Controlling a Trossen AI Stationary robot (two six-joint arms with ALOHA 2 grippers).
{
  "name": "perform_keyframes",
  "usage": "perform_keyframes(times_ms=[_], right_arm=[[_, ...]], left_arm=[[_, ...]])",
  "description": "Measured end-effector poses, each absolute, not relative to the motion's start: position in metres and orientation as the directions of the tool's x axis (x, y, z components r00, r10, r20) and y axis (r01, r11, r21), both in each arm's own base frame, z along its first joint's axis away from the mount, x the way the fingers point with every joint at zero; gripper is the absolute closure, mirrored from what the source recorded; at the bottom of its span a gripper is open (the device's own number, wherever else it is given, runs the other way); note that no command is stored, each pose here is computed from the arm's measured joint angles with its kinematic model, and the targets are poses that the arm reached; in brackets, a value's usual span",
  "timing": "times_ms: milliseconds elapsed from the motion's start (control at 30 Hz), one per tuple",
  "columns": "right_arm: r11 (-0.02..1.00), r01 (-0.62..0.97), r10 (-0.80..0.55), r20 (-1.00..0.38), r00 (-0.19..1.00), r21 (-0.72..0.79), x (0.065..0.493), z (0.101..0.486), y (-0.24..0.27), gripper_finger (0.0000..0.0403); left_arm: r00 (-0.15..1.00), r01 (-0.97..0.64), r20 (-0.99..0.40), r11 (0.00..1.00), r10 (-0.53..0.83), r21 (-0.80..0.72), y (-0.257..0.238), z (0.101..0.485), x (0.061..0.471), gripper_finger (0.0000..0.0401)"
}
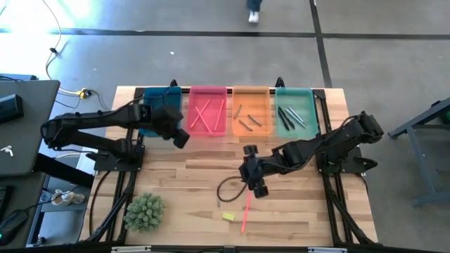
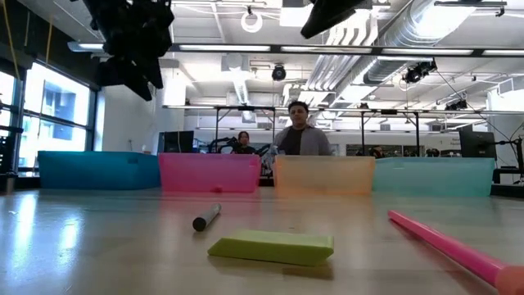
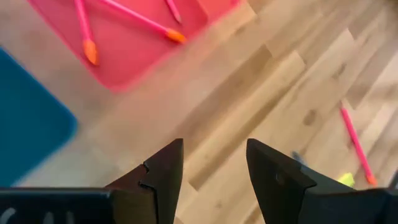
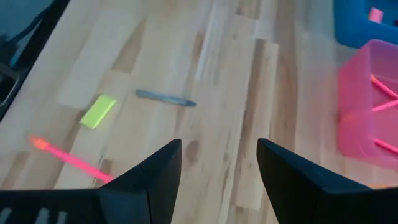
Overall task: Sort crayons/erasers/pens/pencils in bins
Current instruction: Put the pink pencil into the pink bin
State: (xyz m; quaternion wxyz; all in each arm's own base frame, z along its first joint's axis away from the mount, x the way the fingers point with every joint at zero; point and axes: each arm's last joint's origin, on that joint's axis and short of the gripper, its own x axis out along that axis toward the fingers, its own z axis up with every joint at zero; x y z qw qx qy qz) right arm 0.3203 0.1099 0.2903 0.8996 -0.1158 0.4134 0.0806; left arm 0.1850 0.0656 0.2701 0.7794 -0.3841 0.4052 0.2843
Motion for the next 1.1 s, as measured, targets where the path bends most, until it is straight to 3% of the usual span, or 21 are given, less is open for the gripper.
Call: perform_keyframes(times_ms=[300, 600, 867, 1100], right_arm=[[0.920, -0.321, 0.058, -0.732, 0.679, -0.225, 0.319, 0.314, 0.122, 0.0201], [0.875, -0.402, 0.073, -0.747, 0.661, -0.270, 0.320, 0.312, 0.124, 0.0201], [0.808, -0.511, 0.066, -0.817, 0.573, -0.293, 0.336, 0.303, 0.140, 0.0201], [0.774, -0.583, 0.028, -0.907, 0.420, -0.246, 0.352, 0.278, 0.150, 0.0201]], left_arm=[[0.521, -0.748, -0.851, 0.514, 0.063, -0.420, 0.022, 0.270, 0.195, 0.0236], [0.529, -0.761, -0.848, 0.460, 0.032, -0.457, -0.019, 0.270, 0.195, 0.0236], [0.544, -0.762, -0.838, 0.441, 0.038, -0.474, -0.041, 0.270, 0.192, 0.0236], [0.553, -0.759, -0.830, 0.454, 0.074, -0.466, -0.044, 0.270, 0.191, 0.0236]])
